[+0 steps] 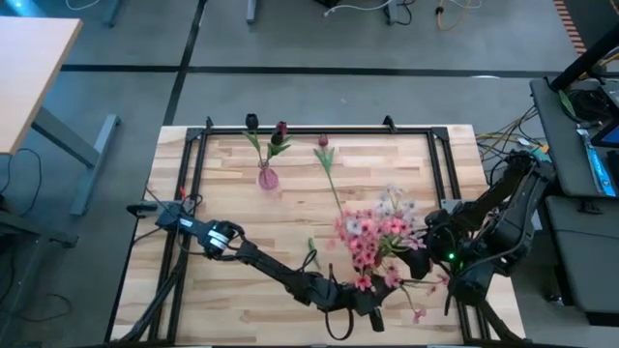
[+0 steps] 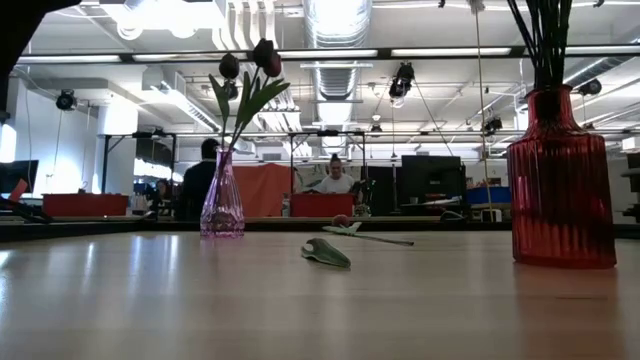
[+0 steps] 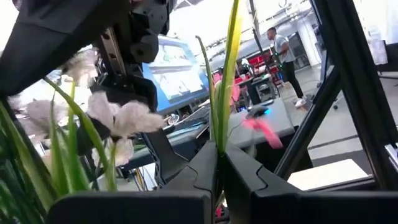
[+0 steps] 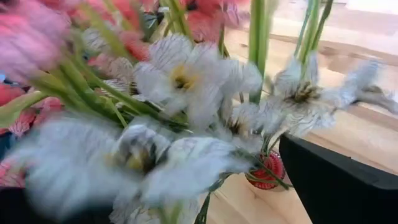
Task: Sort flowers into vase by color
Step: Put the white flowers into the red vase
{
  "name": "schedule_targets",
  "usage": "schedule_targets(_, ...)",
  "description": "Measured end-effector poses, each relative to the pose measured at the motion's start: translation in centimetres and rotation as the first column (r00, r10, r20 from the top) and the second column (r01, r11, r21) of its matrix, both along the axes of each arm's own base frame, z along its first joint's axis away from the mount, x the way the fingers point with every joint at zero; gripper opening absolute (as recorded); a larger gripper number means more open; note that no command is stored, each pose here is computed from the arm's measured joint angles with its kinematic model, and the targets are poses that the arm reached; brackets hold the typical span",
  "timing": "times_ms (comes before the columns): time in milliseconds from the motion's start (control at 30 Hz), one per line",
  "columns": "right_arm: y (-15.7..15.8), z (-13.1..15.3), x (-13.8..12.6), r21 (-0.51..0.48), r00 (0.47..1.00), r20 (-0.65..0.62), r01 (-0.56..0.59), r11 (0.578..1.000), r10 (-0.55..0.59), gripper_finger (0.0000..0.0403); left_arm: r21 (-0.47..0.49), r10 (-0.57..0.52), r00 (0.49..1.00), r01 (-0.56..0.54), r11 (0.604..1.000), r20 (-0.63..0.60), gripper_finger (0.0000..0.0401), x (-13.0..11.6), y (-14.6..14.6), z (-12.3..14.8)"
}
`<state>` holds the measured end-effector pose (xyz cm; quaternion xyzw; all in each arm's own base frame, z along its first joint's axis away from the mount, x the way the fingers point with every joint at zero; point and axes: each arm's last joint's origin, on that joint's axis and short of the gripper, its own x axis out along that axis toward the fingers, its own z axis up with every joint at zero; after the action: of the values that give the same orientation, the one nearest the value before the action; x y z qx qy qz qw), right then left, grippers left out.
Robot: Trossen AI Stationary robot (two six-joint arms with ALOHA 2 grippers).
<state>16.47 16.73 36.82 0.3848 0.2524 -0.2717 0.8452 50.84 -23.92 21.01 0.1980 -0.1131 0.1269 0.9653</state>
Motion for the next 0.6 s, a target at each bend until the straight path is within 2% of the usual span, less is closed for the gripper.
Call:
schedule_targets(300,0.1,-0.1,-0.1,0.008,0.998,-0.046,-0.042,0.999,0.043,0.0363,-0.031,0.03,0.999,-0.029,0.999,0.027,0.0003,-0.1,0.2,0.4)
schedule_targets(600,-0.2,1.2,-0.2,0.014,0.999,0.015,-0.031,0.999,0.031,0.0363,-0.031,0.039,0.999,-0.038,0.999,0.025,0.0058,-0.1,0.2,0.4)
